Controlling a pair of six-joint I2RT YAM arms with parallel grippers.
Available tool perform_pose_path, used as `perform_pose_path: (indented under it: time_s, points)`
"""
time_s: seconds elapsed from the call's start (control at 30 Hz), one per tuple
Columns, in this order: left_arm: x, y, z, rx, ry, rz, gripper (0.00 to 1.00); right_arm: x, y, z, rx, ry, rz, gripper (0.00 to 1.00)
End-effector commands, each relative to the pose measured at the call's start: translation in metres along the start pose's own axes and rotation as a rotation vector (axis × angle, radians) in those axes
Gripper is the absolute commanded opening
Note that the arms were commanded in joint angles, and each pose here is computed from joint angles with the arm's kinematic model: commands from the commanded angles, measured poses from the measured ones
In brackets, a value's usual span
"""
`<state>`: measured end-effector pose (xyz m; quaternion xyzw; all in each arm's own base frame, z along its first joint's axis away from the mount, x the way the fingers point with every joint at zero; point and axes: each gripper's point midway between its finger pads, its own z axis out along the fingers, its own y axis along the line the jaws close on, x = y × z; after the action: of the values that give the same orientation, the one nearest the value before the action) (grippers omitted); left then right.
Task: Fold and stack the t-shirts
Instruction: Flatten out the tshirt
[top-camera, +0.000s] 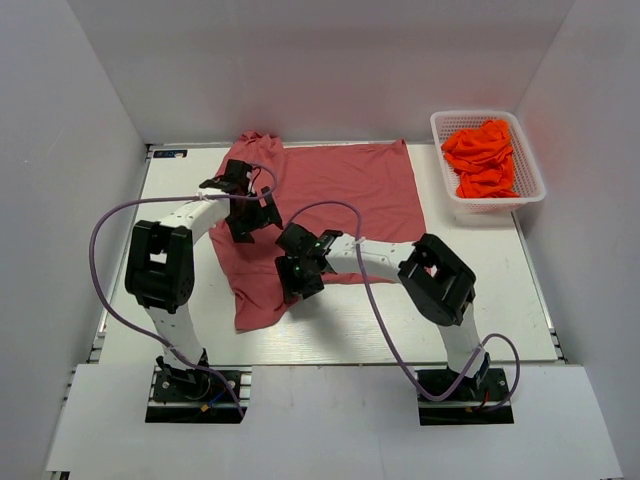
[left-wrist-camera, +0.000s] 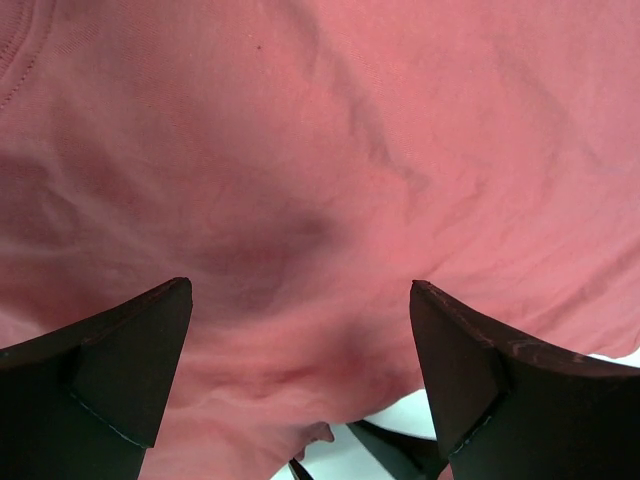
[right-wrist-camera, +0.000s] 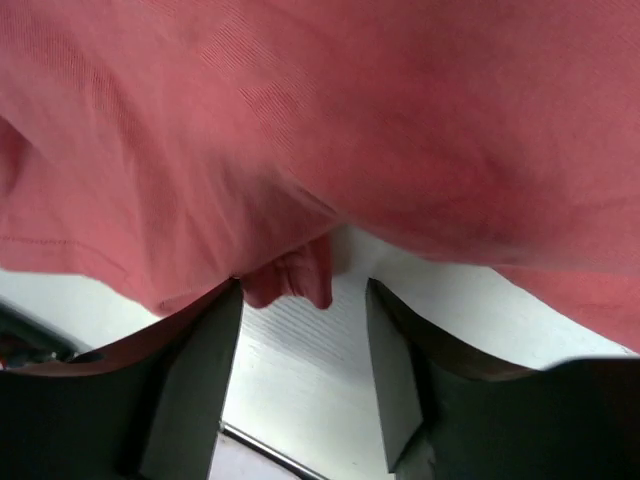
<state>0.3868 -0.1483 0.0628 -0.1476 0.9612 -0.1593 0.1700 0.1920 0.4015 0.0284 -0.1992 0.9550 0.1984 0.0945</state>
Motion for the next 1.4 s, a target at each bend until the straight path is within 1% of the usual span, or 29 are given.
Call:
perform_pose_path:
  time_s: [0.0,0.03,0.1,0.13,0.17,0.2,0.23,0.27,0.43,0.47,0.53,0.57,0.63,0.73,0.77,0.93,1.1,1.13,1.17,1.3,1.33,1.37]
  points:
    - [-0.004,0.001,-0.001,0.0,-0.033,-0.009,1.0,-0.004,-0.006,0.006,0.102,-0.028,-0.003,0.58]
    - [0.0,0.004,0.001,-0.006,-0.024,-0.011,1.0,-0.004,-0.005,0.007,0.102,-0.03,-0.003,0.52]
    - [-0.001,0.005,0.001,-0.015,-0.03,-0.02,1.0,-0.003,-0.003,0.008,0.113,-0.031,-0.01,0.48]
    - [-0.001,0.008,0.004,-0.03,-0.027,-0.022,1.0,-0.001,-0.003,0.008,0.119,-0.025,-0.009,0.36]
    - [-0.002,0.01,0.005,-0.039,-0.033,-0.022,1.0,-0.001,-0.004,0.008,0.124,-0.023,-0.011,0.28]
    - [-0.001,0.013,0.008,-0.052,-0.029,-0.023,1.0,0.0,-0.002,0.006,0.125,-0.021,-0.015,0.13]
    - [-0.001,0.013,0.008,-0.052,-0.029,-0.023,1.0,0.0,-0.001,0.004,0.121,-0.02,-0.018,0.05]
    - [-0.001,0.016,0.011,-0.069,-0.03,-0.035,1.0,0.0,0.0,0.001,0.121,-0.021,-0.018,0.0]
    - [0.009,0.031,0.021,-0.134,0.009,-0.061,1.0,0.023,-0.001,-0.019,0.131,0.037,-0.008,0.0]
    - [0.01,0.034,0.024,-0.15,0.009,-0.061,1.0,0.025,0.0,-0.03,0.128,0.039,0.0,0.0]
    - [0.013,0.039,0.026,-0.171,0.022,-0.072,1.0,0.037,-0.004,-0.034,0.136,0.076,0.039,0.0]
    - [0.015,0.042,0.025,-0.189,0.025,-0.082,1.0,0.042,0.007,-0.046,0.088,0.092,0.062,0.0]
    - [0.015,0.047,0.024,-0.214,0.019,-0.081,1.0,0.058,0.001,-0.047,0.09,0.134,0.098,0.0]
    - [0.021,0.053,0.028,-0.239,0.036,-0.091,1.0,0.064,0.007,-0.065,0.048,0.129,0.144,0.0]
    - [0.02,0.054,0.028,-0.247,0.031,-0.091,1.0,0.078,0.01,-0.07,0.023,0.153,0.139,0.0]
    - [0.023,0.057,0.029,-0.252,0.038,-0.091,1.0,0.093,0.011,-0.076,-0.029,0.196,0.184,0.0]
    - [0.023,0.057,0.028,-0.252,0.04,-0.081,1.0,0.115,-0.008,-0.071,0.031,0.261,0.213,0.0]
    - [0.022,0.056,0.027,-0.252,0.04,-0.081,1.0,0.114,-0.01,-0.072,0.034,0.256,0.214,0.03]
    - [0.02,0.054,0.024,-0.245,0.032,-0.071,1.0,0.115,-0.014,-0.072,0.05,0.258,0.206,0.14]
    - [0.014,0.035,0.005,-0.159,0.032,-0.013,1.0,0.092,-0.019,-0.084,0.123,0.17,0.157,0.35]
    - [0.002,0.022,-0.009,-0.113,-0.009,0.003,1.0,0.088,-0.024,-0.085,0.141,0.149,0.146,0.4]
    - [-0.001,0.016,-0.018,-0.095,-0.019,0.016,1.0,0.082,-0.022,-0.091,0.131,0.126,0.139,0.44]
